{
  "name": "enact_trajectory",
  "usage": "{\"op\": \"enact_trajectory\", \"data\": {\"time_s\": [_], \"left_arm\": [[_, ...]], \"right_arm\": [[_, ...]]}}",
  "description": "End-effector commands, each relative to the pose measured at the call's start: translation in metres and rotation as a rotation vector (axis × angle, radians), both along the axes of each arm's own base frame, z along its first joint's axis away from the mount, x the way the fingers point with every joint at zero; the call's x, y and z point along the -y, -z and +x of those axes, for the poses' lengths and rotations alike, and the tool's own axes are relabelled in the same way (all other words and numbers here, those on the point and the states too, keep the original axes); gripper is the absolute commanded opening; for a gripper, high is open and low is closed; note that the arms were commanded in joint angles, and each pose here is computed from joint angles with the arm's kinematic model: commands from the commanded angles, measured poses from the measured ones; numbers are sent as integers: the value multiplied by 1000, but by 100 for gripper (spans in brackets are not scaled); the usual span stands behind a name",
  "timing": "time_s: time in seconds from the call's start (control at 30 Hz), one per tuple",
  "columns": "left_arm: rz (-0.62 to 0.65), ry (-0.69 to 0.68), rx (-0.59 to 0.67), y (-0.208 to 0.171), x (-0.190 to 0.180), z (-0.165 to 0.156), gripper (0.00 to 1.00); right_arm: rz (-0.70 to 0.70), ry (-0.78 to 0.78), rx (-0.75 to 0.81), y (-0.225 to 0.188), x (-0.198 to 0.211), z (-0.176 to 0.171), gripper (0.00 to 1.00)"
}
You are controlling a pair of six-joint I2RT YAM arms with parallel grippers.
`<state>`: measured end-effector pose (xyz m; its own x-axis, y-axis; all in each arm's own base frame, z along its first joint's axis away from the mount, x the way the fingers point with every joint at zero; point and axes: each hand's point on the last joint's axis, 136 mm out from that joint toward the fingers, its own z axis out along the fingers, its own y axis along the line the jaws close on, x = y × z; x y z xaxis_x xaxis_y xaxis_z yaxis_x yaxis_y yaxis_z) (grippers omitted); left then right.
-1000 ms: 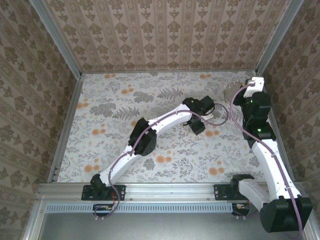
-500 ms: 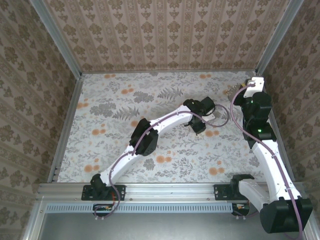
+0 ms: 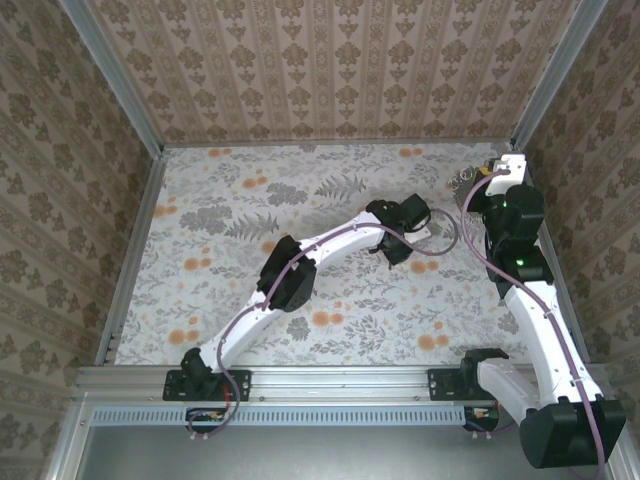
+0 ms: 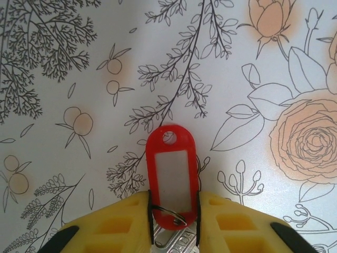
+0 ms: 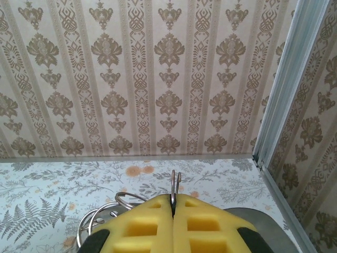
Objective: Put the keys on the keyring
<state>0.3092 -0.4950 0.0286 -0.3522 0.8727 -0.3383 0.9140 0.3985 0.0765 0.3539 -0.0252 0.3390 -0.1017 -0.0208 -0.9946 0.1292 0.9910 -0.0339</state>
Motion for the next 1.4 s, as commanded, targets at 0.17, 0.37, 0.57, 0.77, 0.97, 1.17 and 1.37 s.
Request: {"op": "enact_trajectory", "data": {"time_s": [0.17,0.37,0.57,0.77,0.97,1.17,1.37], "left_arm": [[39,-18,1,-12,-23,3,8],[26,-15,-76,-28,-53,-9,5],[-32,-14,-191,-34,-93,-30,3],[-70,59,-236,-35,-130,-51,5],[-18,107,-207,-18,-170,-46,7],[-76,121,-186,-22,-184,-40,18],[-71,71,-198,-18,-187,-33,28]], "right_arm": [[-8,-28,84,-25,-4,-5,0],[1,-64,61,-21,-10,-9,0],[40,-121,19,-5,-23,-13,0],[45,-223,-65,27,-49,-15,0],[-45,-421,-196,74,-95,-27,0],[-116,-506,-237,90,-113,-40,0],[-151,-527,-255,91,-115,-42,0]]}}
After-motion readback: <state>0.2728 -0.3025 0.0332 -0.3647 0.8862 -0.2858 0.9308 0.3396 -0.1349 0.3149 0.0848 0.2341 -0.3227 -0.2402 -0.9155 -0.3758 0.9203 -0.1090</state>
